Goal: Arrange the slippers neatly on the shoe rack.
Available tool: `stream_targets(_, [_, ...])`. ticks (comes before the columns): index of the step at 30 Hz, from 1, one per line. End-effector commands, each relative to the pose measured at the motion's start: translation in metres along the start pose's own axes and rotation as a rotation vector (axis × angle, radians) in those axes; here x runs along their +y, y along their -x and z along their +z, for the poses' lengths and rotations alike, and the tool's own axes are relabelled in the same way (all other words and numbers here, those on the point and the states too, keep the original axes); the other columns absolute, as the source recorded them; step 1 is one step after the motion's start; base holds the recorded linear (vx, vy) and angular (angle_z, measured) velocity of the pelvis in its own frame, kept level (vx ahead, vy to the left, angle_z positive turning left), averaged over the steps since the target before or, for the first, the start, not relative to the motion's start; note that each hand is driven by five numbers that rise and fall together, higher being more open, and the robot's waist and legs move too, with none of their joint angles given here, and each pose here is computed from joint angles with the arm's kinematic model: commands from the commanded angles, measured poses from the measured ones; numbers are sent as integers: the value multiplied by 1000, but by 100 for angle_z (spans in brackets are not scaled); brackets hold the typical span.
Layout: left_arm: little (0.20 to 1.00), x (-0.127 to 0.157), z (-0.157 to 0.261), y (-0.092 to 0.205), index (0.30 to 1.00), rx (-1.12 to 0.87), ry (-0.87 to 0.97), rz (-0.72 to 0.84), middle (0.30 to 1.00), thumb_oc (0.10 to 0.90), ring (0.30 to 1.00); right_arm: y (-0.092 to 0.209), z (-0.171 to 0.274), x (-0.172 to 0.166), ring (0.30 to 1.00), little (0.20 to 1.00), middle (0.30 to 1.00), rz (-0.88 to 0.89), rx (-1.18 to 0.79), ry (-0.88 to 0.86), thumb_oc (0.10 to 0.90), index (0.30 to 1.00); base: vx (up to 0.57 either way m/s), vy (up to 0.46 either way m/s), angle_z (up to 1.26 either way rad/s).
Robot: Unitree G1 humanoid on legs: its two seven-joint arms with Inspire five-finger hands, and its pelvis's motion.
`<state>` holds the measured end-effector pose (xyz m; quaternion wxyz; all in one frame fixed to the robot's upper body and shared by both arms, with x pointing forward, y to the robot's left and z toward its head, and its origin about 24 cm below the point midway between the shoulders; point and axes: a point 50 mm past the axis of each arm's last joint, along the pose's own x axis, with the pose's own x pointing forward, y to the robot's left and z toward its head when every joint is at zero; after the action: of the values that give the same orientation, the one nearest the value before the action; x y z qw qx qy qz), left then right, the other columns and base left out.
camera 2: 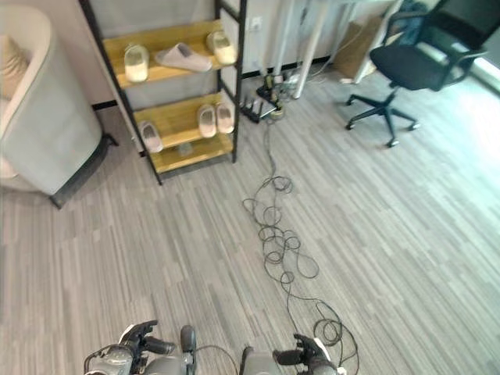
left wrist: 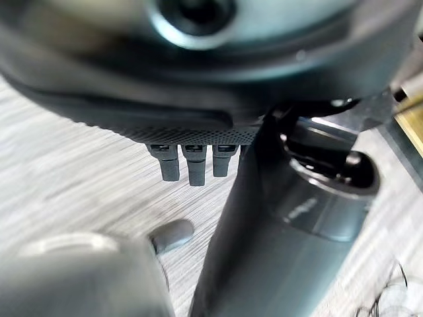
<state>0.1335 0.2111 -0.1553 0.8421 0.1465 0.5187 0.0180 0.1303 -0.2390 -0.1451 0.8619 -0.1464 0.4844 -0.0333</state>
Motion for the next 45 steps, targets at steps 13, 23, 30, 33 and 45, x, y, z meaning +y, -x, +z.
stream_targets(13, [900,0,17,0,900,-111,126,31,900,800,900,13,-39,9,900,900,900,25,76,-20,800,900,472,-222,35])
stream_targets(23, [900,-17,-3,3,900,-18,430,44,900,800,900,6,36,-10,900,900,900,-45,-235,-9,800,900,287,-219,-5])
stream_targets(30, [900,-7,-16,4,900,45,515,127,900,800,900,9,32,12,900,900,900,8,-231,89,800,900,381,91,5])
stream_targets(33, [900,-6,-30,7,900,99,522,146,900,800,900,11,22,19,900,900,900,39,-206,117,800,900,381,200,0])
stream_targets(45, [900,18,10,1,900,-87,407,174,900,800,900,13,41,34,900,900,900,83,-296,200,800,900,267,167,41])
